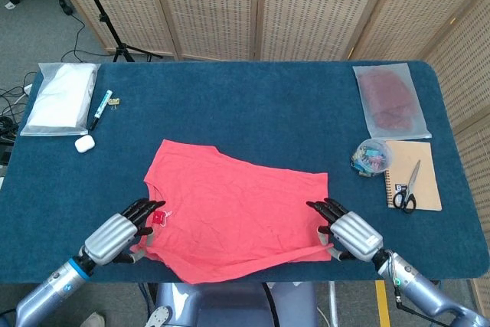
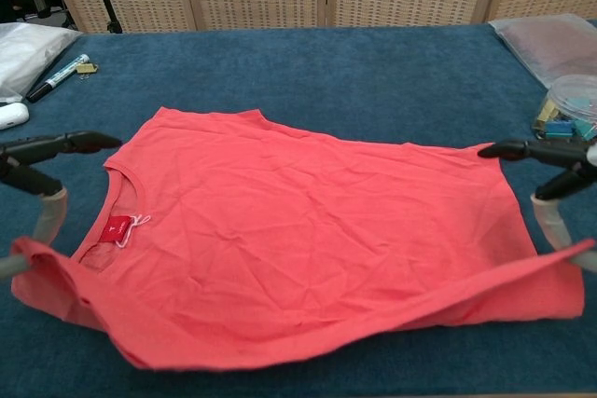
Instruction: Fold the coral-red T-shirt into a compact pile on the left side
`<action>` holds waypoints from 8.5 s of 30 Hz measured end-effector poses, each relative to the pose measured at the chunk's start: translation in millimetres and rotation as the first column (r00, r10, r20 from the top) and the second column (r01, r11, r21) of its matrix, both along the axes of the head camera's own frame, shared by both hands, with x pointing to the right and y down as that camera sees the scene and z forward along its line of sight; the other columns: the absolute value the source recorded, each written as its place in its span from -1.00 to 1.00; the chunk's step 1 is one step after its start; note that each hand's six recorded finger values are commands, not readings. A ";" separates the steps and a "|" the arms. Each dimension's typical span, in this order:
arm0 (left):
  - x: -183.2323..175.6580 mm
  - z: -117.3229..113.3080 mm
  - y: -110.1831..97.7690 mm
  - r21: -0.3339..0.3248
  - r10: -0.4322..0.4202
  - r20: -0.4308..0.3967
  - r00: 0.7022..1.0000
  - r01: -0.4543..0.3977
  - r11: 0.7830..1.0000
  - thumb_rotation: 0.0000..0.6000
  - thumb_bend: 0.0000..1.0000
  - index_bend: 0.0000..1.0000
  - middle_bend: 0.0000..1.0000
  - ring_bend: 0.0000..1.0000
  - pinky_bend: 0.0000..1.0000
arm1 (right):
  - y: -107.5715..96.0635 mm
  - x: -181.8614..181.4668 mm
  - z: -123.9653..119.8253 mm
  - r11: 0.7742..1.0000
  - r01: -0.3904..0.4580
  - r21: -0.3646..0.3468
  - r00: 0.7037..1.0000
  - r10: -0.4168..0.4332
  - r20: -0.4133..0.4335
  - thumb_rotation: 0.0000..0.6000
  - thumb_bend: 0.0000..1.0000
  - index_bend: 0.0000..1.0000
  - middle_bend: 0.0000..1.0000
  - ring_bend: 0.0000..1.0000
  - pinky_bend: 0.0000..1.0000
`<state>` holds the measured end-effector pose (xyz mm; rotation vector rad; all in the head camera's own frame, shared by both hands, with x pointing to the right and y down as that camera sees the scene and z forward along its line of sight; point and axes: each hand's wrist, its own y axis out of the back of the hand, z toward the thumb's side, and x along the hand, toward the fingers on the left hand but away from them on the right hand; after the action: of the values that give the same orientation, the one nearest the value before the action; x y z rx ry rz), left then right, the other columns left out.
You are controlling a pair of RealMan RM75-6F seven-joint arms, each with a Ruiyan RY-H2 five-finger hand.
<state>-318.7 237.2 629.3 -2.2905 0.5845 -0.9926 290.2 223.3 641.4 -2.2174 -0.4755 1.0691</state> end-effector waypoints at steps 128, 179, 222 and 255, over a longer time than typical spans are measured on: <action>-25.1 108.7 -138.5 0.107 -0.097 0.330 0.939 0.065 0.992 1.00 -0.79 -0.94 -1.00 -1.00 -1.00 | -79.2 72.4 -0.7 0.912 -0.360 0.197 0.926 0.374 -0.040 1.00 -0.79 -1.00 -1.00 -1.00 -1.00; 3.8 134.6 -128.1 0.185 -0.078 0.264 0.961 0.029 0.982 1.00 -0.03 0.24 -1.00 -1.00 -1.00 | -79.6 72.9 -2.5 0.910 -0.374 0.178 0.923 0.384 -0.022 1.00 -0.74 -1.00 -1.00 -1.00 -1.00; -282.1 34.1 -136.5 0.355 -0.548 0.494 0.676 0.418 0.836 1.00 0.20 0.46 -1.00 -1.00 -1.00 | -73.9 64.9 -0.4 0.924 -0.347 0.159 0.934 0.355 -0.029 1.00 -0.74 -1.00 -1.00 -1.00 -1.00; -88.5 43.7 -158.2 0.489 -0.131 0.353 0.926 -0.063 0.870 1.00 0.22 0.46 -1.00 -1.00 -1.00 | -75.2 66.1 -7.4 0.922 -0.357 0.150 0.932 0.362 -0.007 1.00 -0.74 -1.00 -1.00 -1.00 -1.00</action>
<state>-407.3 79.0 673.0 -1.5908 0.6285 -1.1138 356.3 148.1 634.0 -2.0236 -0.9442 1.2120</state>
